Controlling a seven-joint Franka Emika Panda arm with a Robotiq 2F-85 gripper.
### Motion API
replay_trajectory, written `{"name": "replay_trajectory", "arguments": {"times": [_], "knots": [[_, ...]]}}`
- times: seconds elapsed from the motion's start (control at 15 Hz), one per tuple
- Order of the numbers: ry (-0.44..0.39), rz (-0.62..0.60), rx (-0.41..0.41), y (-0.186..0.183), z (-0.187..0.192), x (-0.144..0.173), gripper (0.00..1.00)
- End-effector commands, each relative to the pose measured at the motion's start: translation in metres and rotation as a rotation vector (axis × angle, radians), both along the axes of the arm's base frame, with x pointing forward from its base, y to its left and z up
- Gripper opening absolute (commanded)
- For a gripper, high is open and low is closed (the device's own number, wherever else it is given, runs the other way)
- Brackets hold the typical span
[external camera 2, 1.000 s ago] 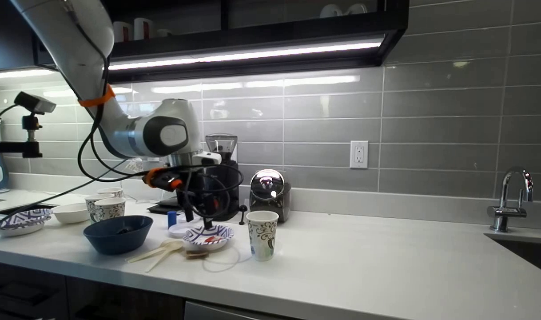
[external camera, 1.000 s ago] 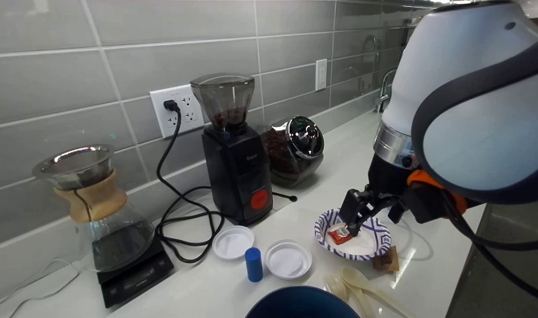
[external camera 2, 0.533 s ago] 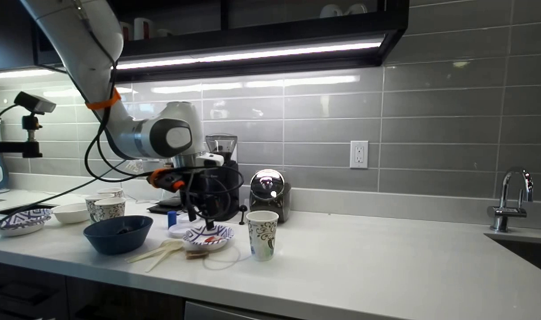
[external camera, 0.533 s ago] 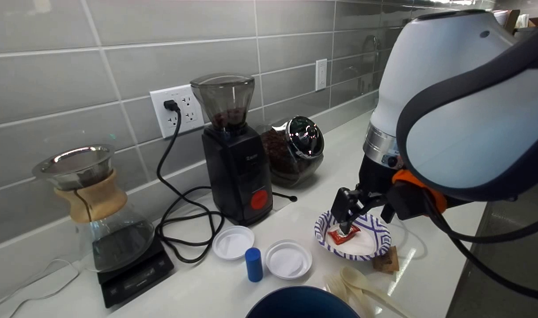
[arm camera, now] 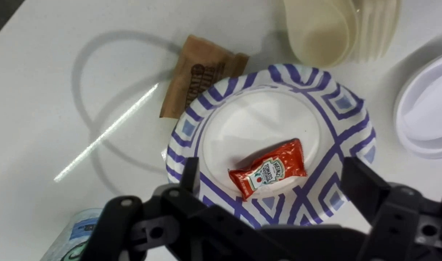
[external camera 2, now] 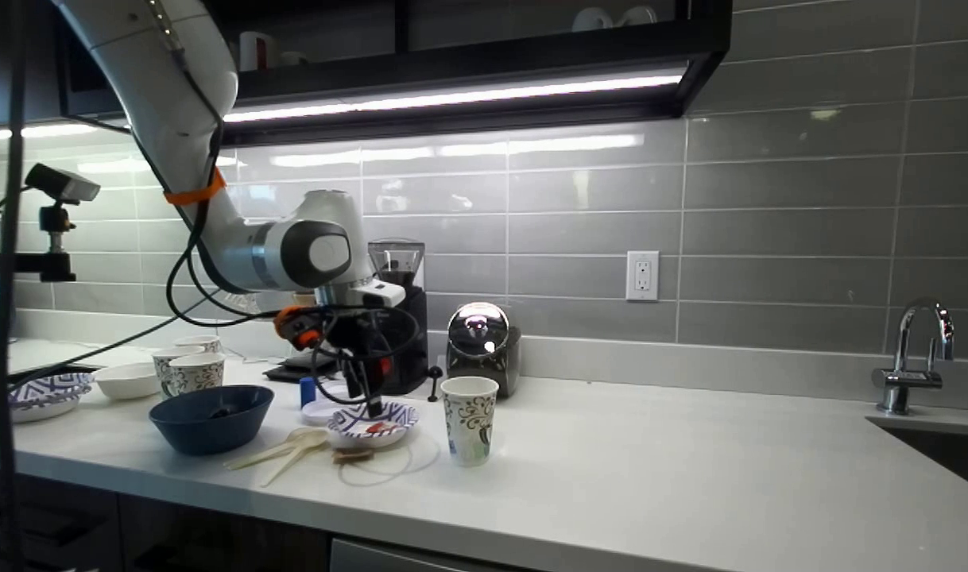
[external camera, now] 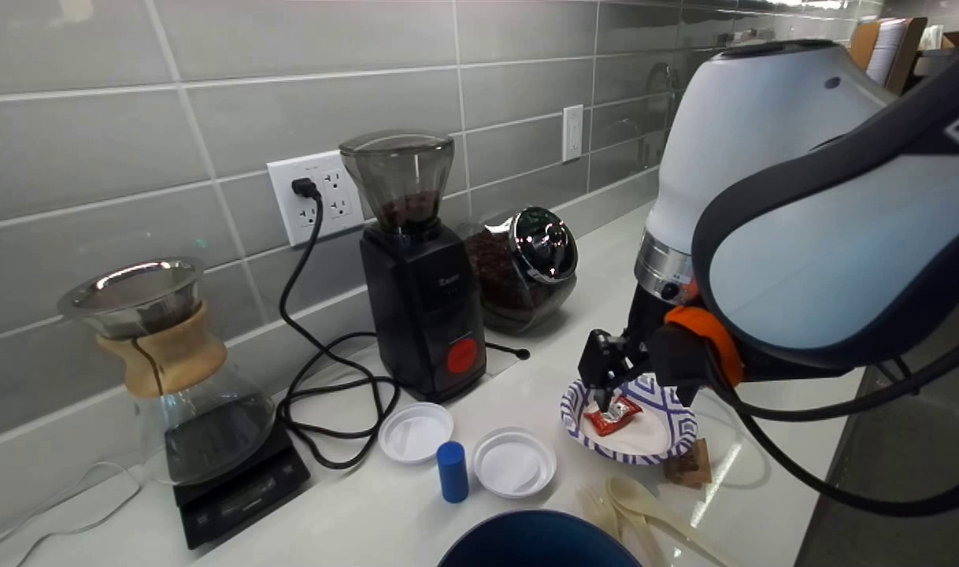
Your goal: Remove the red sachet on the paper plate and the pick up the paper plate and move it to the right of the styrofoam cup
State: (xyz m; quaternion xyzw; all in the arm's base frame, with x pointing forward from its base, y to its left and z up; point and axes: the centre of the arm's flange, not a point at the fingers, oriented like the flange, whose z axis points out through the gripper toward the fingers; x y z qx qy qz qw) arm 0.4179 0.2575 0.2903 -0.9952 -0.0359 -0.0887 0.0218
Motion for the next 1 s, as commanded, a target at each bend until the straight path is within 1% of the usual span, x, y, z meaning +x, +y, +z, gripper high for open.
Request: {"name": "replay_trajectory", "arguments": {"times": [0.0, 0.07, 0.27, 0.33, 0.4, 0.47, 0.6, 0.67, 0.8, 0.87, 0.93], "knots": [[-0.017, -0.062, 0.002, 0.019, -0.02, 0.019, 1.0], [-0.023, -0.071, 0.0, 0.021, -0.023, 0.022, 1.0], [-0.003, -0.09, -0.006, 0.029, -0.037, 0.029, 1.0], [0.0, -0.093, -0.005, 0.032, -0.04, 0.031, 0.96], [0.004, -0.099, -0.006, 0.034, -0.045, 0.032, 0.8], [0.008, -0.102, -0.004, 0.037, -0.047, 0.034, 0.71], [0.007, -0.107, -0.007, 0.04, -0.053, 0.037, 0.61], [0.013, -0.11, -0.01, 0.041, -0.056, 0.038, 0.52], [0.015, -0.112, -0.017, 0.043, -0.06, 0.041, 0.39], [0.014, -0.114, -0.017, 0.043, -0.06, 0.042, 0.31], [0.01, -0.116, -0.017, 0.043, -0.058, 0.044, 0.26]]}}
